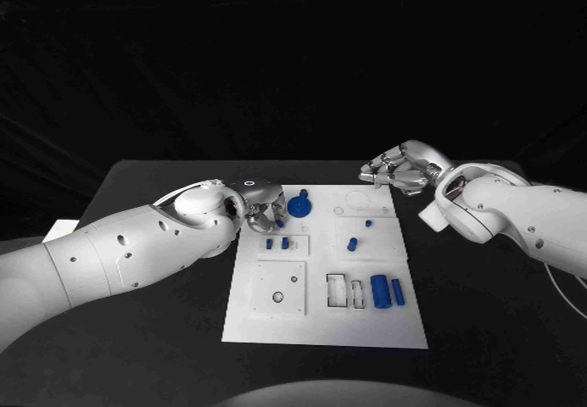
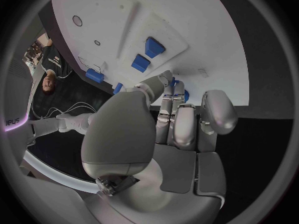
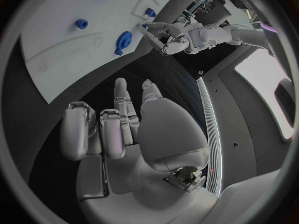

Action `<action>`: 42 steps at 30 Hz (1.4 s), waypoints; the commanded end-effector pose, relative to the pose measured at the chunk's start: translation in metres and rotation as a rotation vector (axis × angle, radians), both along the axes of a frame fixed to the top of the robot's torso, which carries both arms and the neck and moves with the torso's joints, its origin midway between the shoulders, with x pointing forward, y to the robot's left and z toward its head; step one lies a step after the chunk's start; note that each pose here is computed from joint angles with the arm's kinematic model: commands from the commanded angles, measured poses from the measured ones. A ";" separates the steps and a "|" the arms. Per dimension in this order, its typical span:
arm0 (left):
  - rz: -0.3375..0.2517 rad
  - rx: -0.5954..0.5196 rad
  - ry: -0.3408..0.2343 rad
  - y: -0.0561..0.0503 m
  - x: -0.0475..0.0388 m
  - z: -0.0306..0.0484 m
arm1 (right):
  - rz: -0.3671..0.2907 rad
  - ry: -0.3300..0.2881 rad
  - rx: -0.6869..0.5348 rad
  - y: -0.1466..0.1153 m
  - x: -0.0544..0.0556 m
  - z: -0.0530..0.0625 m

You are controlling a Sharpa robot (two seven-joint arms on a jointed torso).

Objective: Assemble the parts on the task board

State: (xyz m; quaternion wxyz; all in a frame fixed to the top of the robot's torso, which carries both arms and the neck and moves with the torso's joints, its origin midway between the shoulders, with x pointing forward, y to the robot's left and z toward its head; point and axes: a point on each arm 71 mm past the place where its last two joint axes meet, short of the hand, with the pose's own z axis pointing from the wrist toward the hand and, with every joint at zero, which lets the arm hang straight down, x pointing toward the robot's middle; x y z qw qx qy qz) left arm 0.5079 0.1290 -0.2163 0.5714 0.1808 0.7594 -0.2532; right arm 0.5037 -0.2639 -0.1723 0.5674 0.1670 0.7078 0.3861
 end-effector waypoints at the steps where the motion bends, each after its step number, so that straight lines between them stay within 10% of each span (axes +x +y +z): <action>1: -0.016 -0.001 0.018 -0.002 -0.0012 -0.0007 | 0.013 -0.003 0.001 0.001 -0.001 0.000; 42: -0.018 -0.010 0.035 -0.004 -0.0004 -0.0024 | 0.016 -0.003 0.002 0.003 -0.001 0.000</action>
